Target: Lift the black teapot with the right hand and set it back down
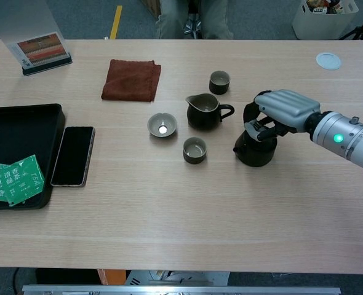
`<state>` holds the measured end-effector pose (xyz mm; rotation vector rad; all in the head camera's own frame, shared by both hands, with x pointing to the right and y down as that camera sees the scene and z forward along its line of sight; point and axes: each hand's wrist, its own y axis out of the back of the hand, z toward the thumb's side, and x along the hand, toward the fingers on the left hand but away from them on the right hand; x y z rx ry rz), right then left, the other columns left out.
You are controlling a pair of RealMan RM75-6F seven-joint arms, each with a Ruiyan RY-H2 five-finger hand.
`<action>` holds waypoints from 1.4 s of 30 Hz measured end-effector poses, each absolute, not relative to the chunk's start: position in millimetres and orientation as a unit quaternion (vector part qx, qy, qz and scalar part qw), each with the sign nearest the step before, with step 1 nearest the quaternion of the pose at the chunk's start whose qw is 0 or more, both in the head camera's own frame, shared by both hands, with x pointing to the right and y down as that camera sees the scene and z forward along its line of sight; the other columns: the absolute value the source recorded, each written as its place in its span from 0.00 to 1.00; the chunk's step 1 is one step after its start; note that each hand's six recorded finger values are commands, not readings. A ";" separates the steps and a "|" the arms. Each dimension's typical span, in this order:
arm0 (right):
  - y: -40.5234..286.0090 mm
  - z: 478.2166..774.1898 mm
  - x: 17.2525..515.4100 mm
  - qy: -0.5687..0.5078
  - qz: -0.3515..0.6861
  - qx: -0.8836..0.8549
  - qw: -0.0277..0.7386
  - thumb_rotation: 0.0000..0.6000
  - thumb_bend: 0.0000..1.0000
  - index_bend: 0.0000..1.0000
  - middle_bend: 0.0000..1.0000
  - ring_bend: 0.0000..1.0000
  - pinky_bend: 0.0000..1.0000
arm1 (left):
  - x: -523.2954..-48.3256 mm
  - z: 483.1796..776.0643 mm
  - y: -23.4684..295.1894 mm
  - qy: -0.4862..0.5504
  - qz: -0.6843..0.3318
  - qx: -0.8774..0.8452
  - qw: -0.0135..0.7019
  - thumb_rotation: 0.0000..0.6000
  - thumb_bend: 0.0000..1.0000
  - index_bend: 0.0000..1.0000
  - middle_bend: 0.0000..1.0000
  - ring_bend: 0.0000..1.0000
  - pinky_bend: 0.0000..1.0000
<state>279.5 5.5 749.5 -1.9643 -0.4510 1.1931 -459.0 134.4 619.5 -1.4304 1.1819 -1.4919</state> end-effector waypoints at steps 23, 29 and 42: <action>10.0 740.4 278.3 -0.173 0.467 -0.768 0.402 0.61 0.33 0.35 0.32 0.19 0.11 | -458.6 622.3 132.0 0.457 -0.583 -0.560 0.371 0.88 0.38 0.11 0.16 0.00 0.04; 7.0 731.5 278.9 -0.190 0.458 -0.764 0.413 0.61 0.33 0.32 0.30 0.18 0.11 | -458.7 620.9 130.9 0.457 -0.582 -0.559 0.373 0.88 0.38 0.11 0.16 0.00 0.04; -1.3 661.7 348.1 -0.314 0.479 -0.679 0.459 0.95 0.34 0.32 0.30 0.18 0.10 | -448.5 616.6 118.0 0.458 -0.560 -0.565 0.396 1.00 0.38 0.11 0.15 0.00 0.04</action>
